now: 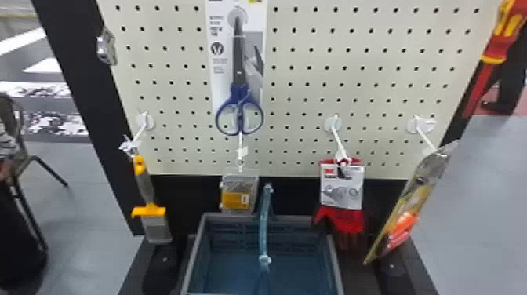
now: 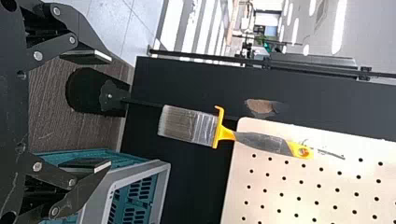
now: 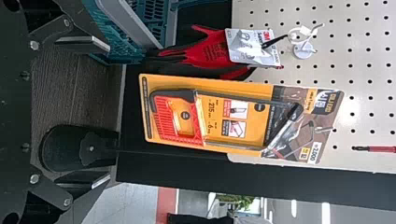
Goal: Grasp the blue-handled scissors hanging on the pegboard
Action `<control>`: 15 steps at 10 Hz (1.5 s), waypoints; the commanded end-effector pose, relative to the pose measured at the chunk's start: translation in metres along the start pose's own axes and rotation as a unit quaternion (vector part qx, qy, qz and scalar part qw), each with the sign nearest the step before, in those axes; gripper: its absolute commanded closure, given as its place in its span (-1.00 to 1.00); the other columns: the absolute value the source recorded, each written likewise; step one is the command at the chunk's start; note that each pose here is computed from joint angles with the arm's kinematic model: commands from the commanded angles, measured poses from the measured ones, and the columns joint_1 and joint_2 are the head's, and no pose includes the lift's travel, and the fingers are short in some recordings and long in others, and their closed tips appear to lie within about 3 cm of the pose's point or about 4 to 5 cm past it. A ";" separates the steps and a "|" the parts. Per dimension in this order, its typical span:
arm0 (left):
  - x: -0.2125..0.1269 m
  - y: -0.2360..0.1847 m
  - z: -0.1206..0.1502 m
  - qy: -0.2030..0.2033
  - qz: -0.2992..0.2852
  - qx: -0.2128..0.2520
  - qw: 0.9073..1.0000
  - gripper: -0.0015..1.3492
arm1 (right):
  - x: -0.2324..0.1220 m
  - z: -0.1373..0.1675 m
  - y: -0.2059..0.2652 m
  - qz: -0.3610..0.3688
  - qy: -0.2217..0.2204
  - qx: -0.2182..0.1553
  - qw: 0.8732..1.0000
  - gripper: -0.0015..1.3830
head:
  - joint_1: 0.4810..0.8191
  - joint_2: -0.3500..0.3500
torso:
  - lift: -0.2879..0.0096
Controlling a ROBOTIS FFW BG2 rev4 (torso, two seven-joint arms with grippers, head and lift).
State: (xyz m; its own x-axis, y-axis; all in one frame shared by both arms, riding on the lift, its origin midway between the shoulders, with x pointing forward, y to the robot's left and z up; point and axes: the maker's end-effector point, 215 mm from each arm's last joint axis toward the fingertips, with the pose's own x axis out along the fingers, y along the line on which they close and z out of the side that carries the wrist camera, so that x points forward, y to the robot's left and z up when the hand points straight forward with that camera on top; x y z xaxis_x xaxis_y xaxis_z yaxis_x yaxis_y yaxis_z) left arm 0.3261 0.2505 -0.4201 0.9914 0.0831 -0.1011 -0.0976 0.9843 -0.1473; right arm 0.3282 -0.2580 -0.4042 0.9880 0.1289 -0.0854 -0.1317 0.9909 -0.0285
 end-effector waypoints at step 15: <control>0.054 -0.051 0.161 -0.080 -0.096 0.039 0.991 -0.28 | -0.003 -0.008 0.000 -0.001 0.008 0.001 1.000 -0.54 | -0.60 0.00 | 0.26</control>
State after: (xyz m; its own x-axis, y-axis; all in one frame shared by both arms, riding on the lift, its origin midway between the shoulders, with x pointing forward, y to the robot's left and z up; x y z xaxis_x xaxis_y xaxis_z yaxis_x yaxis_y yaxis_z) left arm 0.3942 0.2308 -0.2741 0.9944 -0.0862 0.0611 0.0909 0.9927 -0.0790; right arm 0.3245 -0.2586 -0.4112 0.9869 0.1265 -0.1003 -0.1297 0.9912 -0.0259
